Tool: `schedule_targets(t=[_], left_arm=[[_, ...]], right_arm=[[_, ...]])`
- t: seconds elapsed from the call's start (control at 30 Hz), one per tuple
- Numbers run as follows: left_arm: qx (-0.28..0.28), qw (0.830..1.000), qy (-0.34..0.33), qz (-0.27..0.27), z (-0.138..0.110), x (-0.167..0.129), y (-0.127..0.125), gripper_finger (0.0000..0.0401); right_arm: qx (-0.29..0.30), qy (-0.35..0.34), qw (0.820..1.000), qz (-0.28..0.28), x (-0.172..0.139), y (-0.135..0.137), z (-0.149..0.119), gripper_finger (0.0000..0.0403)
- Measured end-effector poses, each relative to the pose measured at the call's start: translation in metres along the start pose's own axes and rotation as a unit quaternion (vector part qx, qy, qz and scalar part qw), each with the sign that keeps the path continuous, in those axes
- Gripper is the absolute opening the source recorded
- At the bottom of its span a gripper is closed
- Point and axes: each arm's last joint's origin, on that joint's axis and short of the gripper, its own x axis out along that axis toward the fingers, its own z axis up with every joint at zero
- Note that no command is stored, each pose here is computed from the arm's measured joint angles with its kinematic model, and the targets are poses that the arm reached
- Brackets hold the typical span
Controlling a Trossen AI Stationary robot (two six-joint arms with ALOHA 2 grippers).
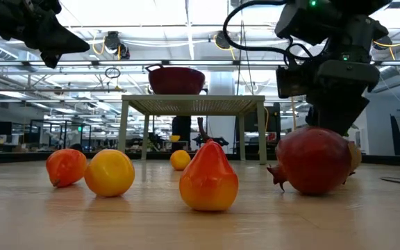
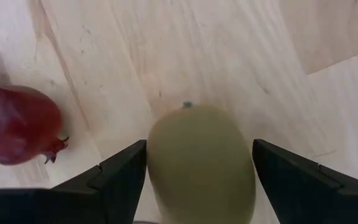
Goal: Pick & Place Fruit
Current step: Put the brown kiwi in the red strainer bowl on the shelf
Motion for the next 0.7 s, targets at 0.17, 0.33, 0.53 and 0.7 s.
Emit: schedule_targets(t=[0.17,0.33,0.53,0.7], left_arm=[[0.0,1.0,0.0,0.0,0.0,0.0,0.0,0.0021],[0.0,1.0,0.0,0.0,0.0,0.0,0.0,0.0021],[0.0,1.0,0.0,0.001,0.0,0.0,0.0,0.0021],[0.0,1.0,-0.001,0.004,0.0001,-0.0001,0.0002,0.0021]], right_arm=[[-0.012,0.007,1.0,-0.003,0.0025,-0.0023,-0.004,0.028],[-0.012,0.013,1.0,-0.006,0.0042,-0.0042,-0.007,0.0265],[-0.011,0.012,1.0,-0.005,0.0042,-0.0041,-0.0068,0.023],[-0.004,0.01,1.0,-0.008,0.0042,-0.0043,-0.0067,0.0222]])
